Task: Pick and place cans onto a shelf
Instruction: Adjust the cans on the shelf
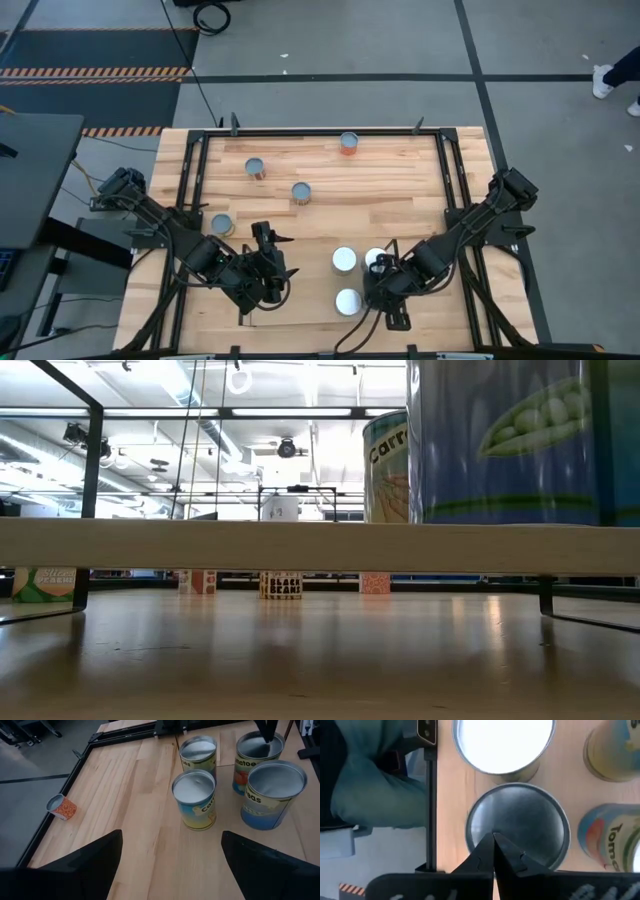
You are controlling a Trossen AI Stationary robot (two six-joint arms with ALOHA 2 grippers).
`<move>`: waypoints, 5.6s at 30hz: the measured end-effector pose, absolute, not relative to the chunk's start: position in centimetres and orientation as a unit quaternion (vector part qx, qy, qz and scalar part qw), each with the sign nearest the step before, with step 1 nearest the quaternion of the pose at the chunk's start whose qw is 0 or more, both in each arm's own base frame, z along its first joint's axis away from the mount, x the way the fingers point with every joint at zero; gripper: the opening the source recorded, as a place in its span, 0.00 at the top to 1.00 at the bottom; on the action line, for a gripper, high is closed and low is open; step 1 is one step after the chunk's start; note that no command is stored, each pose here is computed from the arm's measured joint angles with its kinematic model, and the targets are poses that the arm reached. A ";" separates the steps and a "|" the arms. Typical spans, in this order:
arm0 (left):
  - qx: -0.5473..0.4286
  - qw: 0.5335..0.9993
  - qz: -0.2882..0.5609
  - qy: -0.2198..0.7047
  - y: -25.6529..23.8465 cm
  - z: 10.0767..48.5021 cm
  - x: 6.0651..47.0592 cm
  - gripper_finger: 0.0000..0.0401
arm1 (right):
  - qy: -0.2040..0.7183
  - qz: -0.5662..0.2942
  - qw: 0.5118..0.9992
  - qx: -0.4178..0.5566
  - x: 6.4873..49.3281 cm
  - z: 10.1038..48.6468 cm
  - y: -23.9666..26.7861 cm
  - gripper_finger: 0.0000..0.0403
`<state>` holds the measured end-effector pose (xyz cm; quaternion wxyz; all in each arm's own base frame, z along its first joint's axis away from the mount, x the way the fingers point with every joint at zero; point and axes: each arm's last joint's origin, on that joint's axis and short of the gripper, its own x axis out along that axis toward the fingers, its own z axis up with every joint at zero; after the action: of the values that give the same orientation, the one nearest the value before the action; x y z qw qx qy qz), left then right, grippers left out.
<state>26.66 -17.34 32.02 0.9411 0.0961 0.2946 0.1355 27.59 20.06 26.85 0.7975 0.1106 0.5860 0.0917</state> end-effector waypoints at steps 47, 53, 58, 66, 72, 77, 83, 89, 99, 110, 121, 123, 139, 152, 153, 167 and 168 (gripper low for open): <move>0.102 0.941 0.133 0.294 -17.4 32.1 26.7 0.14 | 0.613 0.110 0.770 0.135 28.3 26.1 19.7 0.99; 0.102 0.941 0.133 0.294 -17.4 32.1 26.7 0.14 | 0.615 0.110 0.769 0.135 28.2 26.1 19.6 0.99; 0.102 0.941 0.133 0.294 -17.4 32.1 26.7 0.14 | 0.617 0.109 0.768 0.134 28.2 26.2 19.6 0.99; 0.102 0.941 0.132 0.294 -17.4 32.1 26.7 0.14 | 0.566 0.107 0.812 0.091 28.9 29.3 19.7 0.99; 0.102 0.942 0.130 0.293 -17.5 32.1 26.6 0.14 | 0.488 0.125 0.862 0.058 30.8 29.4 20.0 0.99; 0.103 0.942 0.129 0.293 -17.6 32.1 26.5 0.14 | 0.527 0.115 0.842 0.031 32.5 26.3 19.9 0.99; 0.104 0.942 0.124 0.293 -17.9 32.1 26.3 0.14 | 0.528 0.122 0.840 0.040 33.4 25.8 19.8 0.99; 0.106 0.943 0.121 0.293 -18.0 32.1 26.2 0.14 | 0.520 0.143 0.841 0.040 33.7 25.8 20.0 0.99; 0.106 0.942 0.121 0.293 -18.0 32.1 26.2 0.14 | 0.531 0.139 0.835 0.039 33.4 25.8 19.8 0.99; 0.106 0.942 0.121 0.293 -18.0 32.1 26.2 0.14 | 0.525 0.132 0.840 0.034 33.6 25.8 19.5 0.99; 0.106 0.942 0.121 0.293 -18.0 32.0 26.2 0.14 | 0.495 0.141 0.858 0.007 33.8 28.5 20.0 0.99; 0.105 0.942 0.121 0.293 -18.0 32.0 26.2 0.14 | 0.496 0.132 0.858 0.000 33.3 29.7 20.2 0.99; 0.102 0.947 0.115 0.281 -18.6 32.2 26.0 0.14 | 0.618 0.034 0.783 0.069 28.8 28.3 22.6 0.99; 0.100 0.949 0.113 0.276 -18.7 32.3 26.1 0.14 | 0.625 0.025 0.777 0.078 28.6 26.8 22.6 0.99; 0.099 0.950 0.113 0.275 -18.7 32.3 26.1 0.14 | 0.625 0.025 0.777 0.077 28.5 26.8 22.6 0.99; 0.096 0.950 0.113 0.273 -18.7 32.3 26.1 0.14 | 0.633 0.026 0.769 0.082 28.5 26.9 22.6 0.99; 0.097 0.950 0.114 0.273 -18.7 32.3 26.2 0.14 | 0.632 0.027 0.771 0.078 28.5 27.0 22.6 0.99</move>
<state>26.16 -18.70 32.34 0.9503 0.0967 0.2733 0.1136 28.50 22.63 27.04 0.7708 0.0784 0.6317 0.0268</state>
